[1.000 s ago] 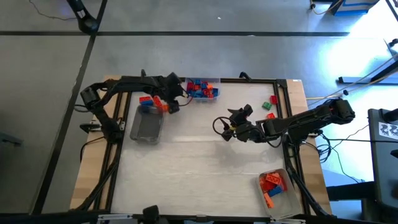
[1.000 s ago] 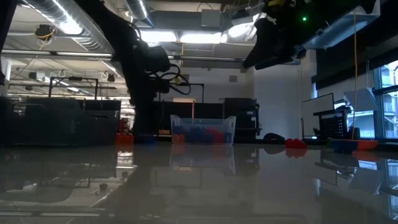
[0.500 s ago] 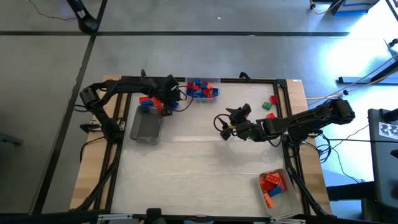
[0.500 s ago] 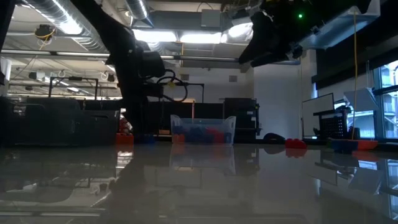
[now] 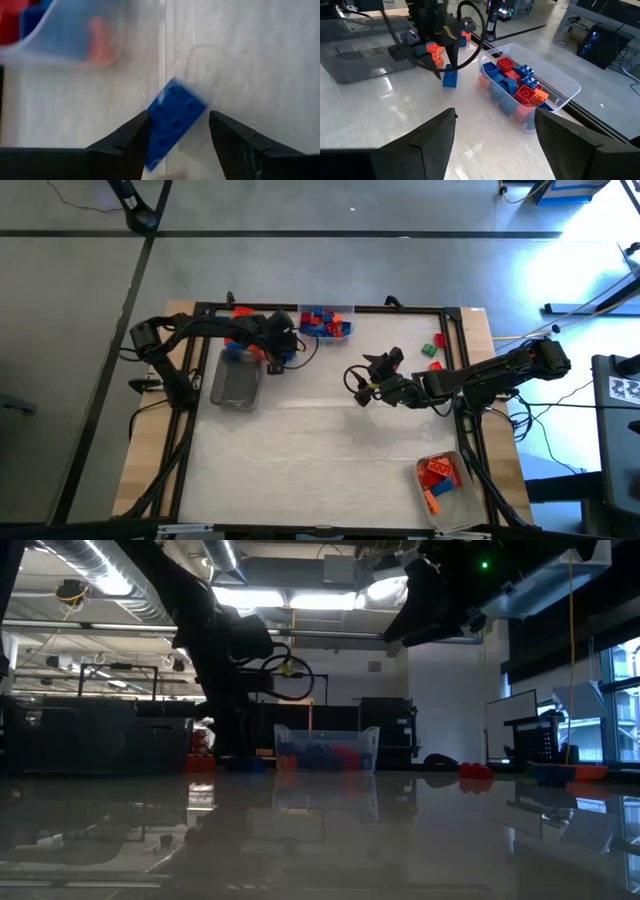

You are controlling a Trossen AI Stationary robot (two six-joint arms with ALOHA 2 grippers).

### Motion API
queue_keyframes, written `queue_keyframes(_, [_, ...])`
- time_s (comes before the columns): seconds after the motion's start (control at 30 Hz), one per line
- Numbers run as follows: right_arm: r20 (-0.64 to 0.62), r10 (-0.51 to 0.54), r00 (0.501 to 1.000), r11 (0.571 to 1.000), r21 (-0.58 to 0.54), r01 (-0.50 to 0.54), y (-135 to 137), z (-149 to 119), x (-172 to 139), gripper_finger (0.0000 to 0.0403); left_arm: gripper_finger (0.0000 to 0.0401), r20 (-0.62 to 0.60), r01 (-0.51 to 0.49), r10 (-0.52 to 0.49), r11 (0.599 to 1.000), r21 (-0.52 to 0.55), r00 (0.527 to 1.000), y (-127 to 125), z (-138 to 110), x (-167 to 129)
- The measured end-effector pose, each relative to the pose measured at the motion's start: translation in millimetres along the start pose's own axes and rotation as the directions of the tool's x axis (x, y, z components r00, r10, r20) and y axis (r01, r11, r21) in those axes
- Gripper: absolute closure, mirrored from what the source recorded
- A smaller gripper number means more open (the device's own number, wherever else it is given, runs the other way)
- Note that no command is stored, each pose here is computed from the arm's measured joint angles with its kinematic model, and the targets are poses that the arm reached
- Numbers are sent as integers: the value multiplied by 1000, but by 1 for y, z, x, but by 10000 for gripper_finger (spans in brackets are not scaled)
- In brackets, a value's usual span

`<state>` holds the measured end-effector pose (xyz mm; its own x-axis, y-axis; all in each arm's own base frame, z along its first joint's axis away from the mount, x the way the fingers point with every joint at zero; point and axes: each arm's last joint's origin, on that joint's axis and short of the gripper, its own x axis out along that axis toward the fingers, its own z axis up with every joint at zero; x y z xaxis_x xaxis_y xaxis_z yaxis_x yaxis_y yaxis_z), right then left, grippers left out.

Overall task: Sort blocks by size
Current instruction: Put the blue 8 stud game piece into the gray bin

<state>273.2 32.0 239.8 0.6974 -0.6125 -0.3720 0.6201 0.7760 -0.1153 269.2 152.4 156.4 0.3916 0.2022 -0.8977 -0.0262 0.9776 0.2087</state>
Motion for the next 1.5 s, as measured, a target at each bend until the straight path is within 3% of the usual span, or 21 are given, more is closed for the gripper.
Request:
queue_keyframes(0.23, [0, 0, 1000, 1000, -12, 0, 0, 0, 0, 134, 211, 46, 33, -38, 995, 94, 998, -30, 24, -5])
queue_keyframes(0.43, [1, -2, 1000, 1000, -12, 2, 0, 0, 0, 134, 211, 102, 46, -59, 992, 118, 993, -48, 51, -39])
queue_keyframes(0.67, [2, -1, 1000, 1000, -18, 1, 0, 0, 0, 134, 211, 169, 3, -20, 995, 98, 985, -42, 47, -80])
queue_keyframes(0.8, [-2, 10, 1000, 1000, -18, -10, 0, 0, 0, 134, 211, 179, 9, -14, 1000, 27, 984, -34, 40, -92])
queue_keyframes(1.03, [-1, 8, 1000, 1000, -18, -8, 0, 0, 0, 134, 178, 166, 17, -7, 998, -58, 986, -20, 34, -89])
queue_keyframes(1.2, [-2, 11, 1000, 1000, -18, -11, 0, 0, 0, 134, 151, 128, 20, -12, 998, -58, 992, -15, 30, -84])
queue_keyframes(1.5, [-22, 70, 997, 997, -17, -71, 2, -1, 0, 134, 151, 0, 78, -78, 994, -70, 997, -21, 18, -65])
